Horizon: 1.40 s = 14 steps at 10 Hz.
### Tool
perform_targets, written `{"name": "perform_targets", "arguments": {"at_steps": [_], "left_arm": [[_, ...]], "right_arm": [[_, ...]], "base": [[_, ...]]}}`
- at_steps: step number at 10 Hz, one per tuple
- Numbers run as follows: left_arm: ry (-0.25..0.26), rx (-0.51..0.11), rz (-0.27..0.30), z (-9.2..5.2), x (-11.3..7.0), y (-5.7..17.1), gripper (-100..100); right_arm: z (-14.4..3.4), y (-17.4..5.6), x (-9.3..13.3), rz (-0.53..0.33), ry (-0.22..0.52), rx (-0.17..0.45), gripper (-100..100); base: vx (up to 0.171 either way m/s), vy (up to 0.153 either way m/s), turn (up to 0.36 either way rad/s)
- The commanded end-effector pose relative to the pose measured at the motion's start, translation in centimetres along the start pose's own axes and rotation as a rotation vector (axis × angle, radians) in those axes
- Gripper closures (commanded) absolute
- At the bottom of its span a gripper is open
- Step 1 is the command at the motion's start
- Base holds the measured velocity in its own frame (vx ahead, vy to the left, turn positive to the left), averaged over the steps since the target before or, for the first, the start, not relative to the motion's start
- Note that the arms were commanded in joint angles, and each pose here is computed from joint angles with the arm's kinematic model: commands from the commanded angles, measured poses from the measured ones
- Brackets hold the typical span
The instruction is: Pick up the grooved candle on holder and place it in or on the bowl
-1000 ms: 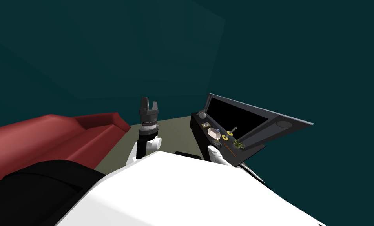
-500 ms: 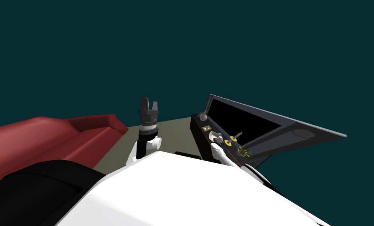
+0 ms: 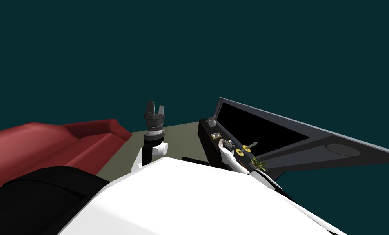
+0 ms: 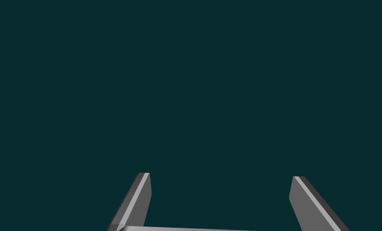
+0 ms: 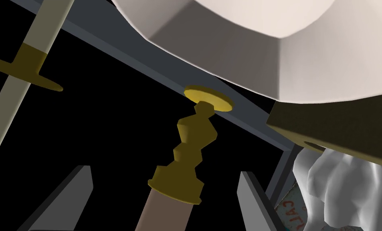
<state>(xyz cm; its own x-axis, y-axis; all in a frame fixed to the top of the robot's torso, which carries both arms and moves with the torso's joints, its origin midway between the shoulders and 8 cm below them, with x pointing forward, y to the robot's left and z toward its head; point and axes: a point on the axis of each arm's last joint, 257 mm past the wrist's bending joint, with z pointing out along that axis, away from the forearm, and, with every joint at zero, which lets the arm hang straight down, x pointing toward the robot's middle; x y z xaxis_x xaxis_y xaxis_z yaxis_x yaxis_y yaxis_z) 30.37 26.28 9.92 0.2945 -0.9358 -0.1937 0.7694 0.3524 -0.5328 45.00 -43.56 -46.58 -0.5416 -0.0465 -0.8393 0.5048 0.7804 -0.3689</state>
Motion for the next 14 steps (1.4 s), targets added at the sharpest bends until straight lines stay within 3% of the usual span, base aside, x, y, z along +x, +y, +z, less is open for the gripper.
{"name": "perform_targets", "arguments": {"at_steps": [1, 3, 4, 5, 9, 12, 14], "left_arm": [[0.000, 0.000, 0.000, 0.0, 0.0, 0.0, 0], [0.000, 0.000, 0.000, 0.0, 0.0, 0.0, 0], [0.000, 0.000, 0.000, 0.0, 0.0, 0.0, 0], [0.000, 0.000, 0.000, 0.0, 0.0, 0.0, 0], [0.000, 0.000, 0.000, 0.0, 0.0, 0.0, 0], [0.000, 0.000, 0.000, 0.0, 0.0, 0.0, 0], [0.000, 0.000, 0.000, 0.0, 0.0, 0.0, 0]], "right_arm": [[0.0, 0.0, 0.0, 0.000, 0.000, 0.000, -100], [0.0, 0.0, 0.0, 0.000, 0.000, 0.000, -100], [0.0, 0.0, 0.0, 0.000, 0.000, 0.000, 0], [0.0, 1.1, -0.3, 0.001, 0.012, -0.040, -100], [0.2, 1.9, -0.7, -0.017, 0.023, -0.080, -100], [0.2, 3.2, -2.1, -0.012, 0.014, -0.147, -100], [0.5, 3.1, -2.2, -0.038, 0.016, -0.154, -100]], "base": [[0.000, 0.000, 0.000], [0.000, 0.000, 0.000], [0.000, 0.000, 0.000], [0.036, 0.046, -0.206], [0.043, 0.072, -0.127], [0.044, 0.067, -0.175], [0.025, 0.052, -0.091]]}}
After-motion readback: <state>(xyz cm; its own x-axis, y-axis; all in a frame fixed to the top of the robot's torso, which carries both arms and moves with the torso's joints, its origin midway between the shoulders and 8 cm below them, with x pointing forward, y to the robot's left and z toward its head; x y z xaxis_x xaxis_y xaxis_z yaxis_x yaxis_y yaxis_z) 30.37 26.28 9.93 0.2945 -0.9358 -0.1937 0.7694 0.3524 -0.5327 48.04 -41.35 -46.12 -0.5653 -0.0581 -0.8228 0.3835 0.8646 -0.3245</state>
